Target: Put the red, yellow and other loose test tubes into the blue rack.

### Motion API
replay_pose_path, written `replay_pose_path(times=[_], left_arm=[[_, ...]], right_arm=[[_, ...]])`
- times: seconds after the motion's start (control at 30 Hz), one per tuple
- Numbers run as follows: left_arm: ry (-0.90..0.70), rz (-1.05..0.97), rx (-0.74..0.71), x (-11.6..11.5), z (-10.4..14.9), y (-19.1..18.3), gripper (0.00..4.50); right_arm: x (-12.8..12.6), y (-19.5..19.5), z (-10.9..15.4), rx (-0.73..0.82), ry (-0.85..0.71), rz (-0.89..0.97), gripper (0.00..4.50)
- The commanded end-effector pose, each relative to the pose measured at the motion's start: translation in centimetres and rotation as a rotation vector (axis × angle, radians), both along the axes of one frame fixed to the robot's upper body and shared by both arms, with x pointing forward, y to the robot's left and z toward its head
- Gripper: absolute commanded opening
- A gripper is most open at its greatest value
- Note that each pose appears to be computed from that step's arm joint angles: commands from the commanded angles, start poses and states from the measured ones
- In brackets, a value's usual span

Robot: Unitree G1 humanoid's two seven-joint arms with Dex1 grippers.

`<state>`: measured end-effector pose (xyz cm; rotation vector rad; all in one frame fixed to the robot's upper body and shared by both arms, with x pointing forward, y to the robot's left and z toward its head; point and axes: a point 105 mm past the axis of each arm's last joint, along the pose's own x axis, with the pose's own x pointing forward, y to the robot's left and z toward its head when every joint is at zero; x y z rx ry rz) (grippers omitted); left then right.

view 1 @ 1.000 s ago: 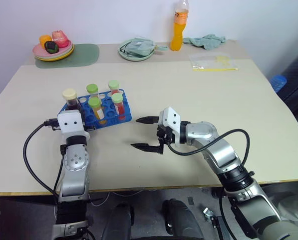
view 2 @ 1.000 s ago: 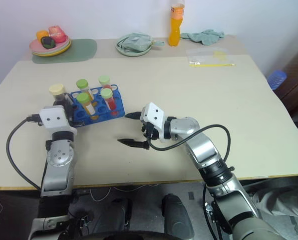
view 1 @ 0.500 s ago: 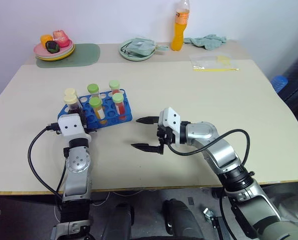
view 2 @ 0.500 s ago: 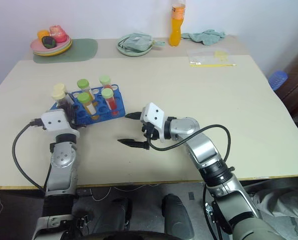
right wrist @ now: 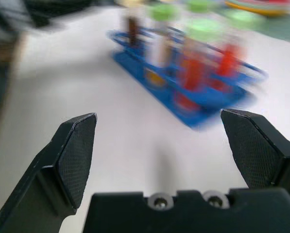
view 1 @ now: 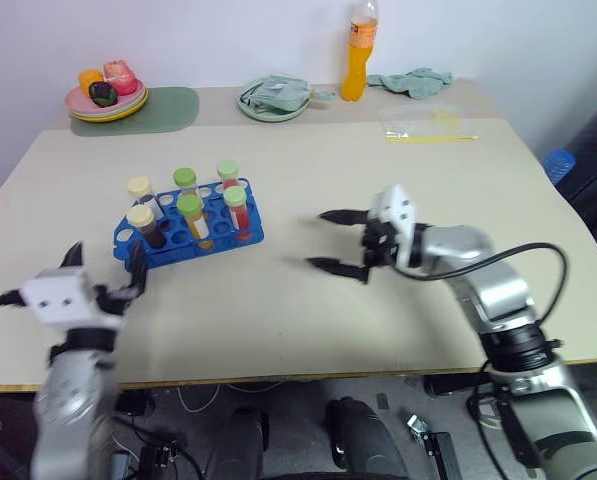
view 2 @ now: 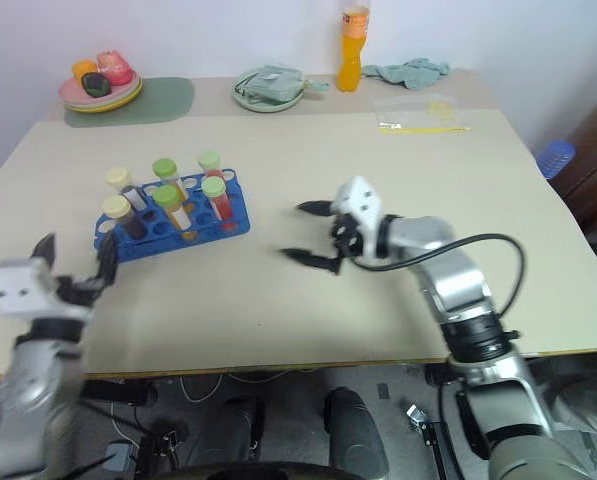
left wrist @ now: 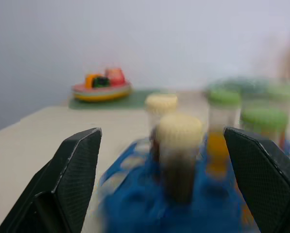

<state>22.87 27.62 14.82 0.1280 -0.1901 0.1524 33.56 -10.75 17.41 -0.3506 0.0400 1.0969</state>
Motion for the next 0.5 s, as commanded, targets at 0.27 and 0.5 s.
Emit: replay_pose_path(times=[0.27, 0.5], left_arm=[[0.214, -0.012, 0.115, -2.7, -0.9, 4.6, 4.13], [0.223, 0.001, 0.108, -2.6, -1.4, 4.1, 4.13]], right_arm=[[2.4, -8.2, 0.0, -0.049, -0.01, -0.256, 4.5], [2.4, -8.8, -1.2, -0.056, -0.003, -0.267, 4.5]])
